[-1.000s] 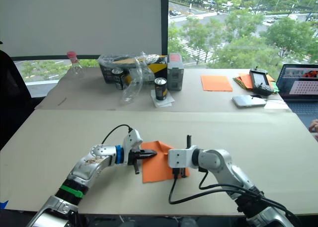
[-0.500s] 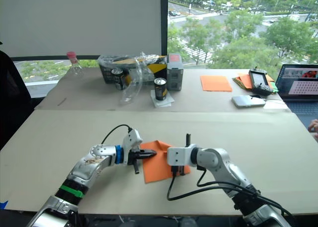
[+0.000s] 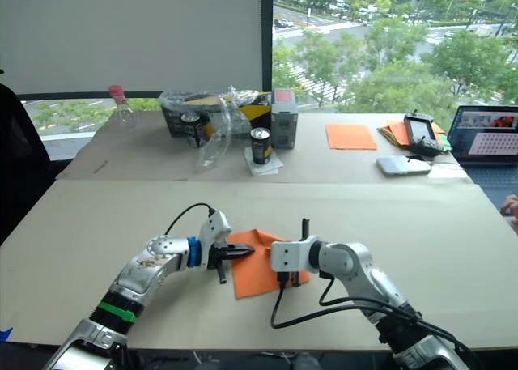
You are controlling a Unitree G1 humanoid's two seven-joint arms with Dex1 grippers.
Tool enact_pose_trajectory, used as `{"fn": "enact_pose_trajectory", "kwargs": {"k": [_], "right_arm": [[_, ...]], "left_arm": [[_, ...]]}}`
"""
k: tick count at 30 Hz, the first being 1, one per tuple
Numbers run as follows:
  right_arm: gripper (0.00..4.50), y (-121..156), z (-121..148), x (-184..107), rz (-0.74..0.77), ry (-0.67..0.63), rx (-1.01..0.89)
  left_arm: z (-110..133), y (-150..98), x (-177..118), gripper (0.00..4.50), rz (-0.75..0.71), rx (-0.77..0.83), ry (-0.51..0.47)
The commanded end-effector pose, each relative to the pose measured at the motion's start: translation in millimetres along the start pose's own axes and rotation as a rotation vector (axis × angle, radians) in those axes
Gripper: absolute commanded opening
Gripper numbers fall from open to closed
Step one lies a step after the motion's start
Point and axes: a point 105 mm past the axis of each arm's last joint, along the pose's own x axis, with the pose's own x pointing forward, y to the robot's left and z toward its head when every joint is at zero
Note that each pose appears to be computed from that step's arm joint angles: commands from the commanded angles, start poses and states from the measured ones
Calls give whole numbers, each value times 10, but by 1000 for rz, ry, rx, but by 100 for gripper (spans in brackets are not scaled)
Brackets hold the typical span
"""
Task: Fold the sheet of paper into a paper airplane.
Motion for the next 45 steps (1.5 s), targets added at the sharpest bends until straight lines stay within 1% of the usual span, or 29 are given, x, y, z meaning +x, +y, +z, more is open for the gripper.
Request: {"fn": "enact_pose_trajectory", "kwargs": {"k": [1, 7, 11, 15, 18, 22, 30, 38, 40, 42, 45], "right_arm": [[3, 314, -26, 107, 123, 12, 7], [3, 296, 19, 110, 125, 5, -27], [3, 246, 80, 98, 113, -6, -25], [3, 243, 79, 106, 112, -3, -18], [3, 225, 112, 99, 105, -23, 30], [3, 134, 193, 58, 75, -51, 92], [3, 204, 79, 82, 107, 5, 52], [3, 285, -27, 104, 136, 54, 64], [3, 306, -45, 111, 143, 63, 71], [3, 325, -66, 115, 149, 75, 79], [3, 344, -86, 118, 155, 84, 91]], "left_arm": [[-106, 29, 7, 0, 29, -13, 45], [-109, 19, 6, 0, 26, -15, 45], [-108, 18, 4, 0, 26, -16, 45], [-107, 17, 7, 0, 25, -16, 46], [-103, 13, 12, 0, 23, -15, 46], [-97, 24, 5, 0, 24, -12, 47], [-94, 16, 19, 0, 21, -10, 46], [-74, 22, 15, 0, 24, -9, 40], [-15, 17, 12, 0, 18, -16, 10], [134, -16, -10, 0, -8, -28, -64], [287, -57, -44, 0, -37, -40, -140]]}}
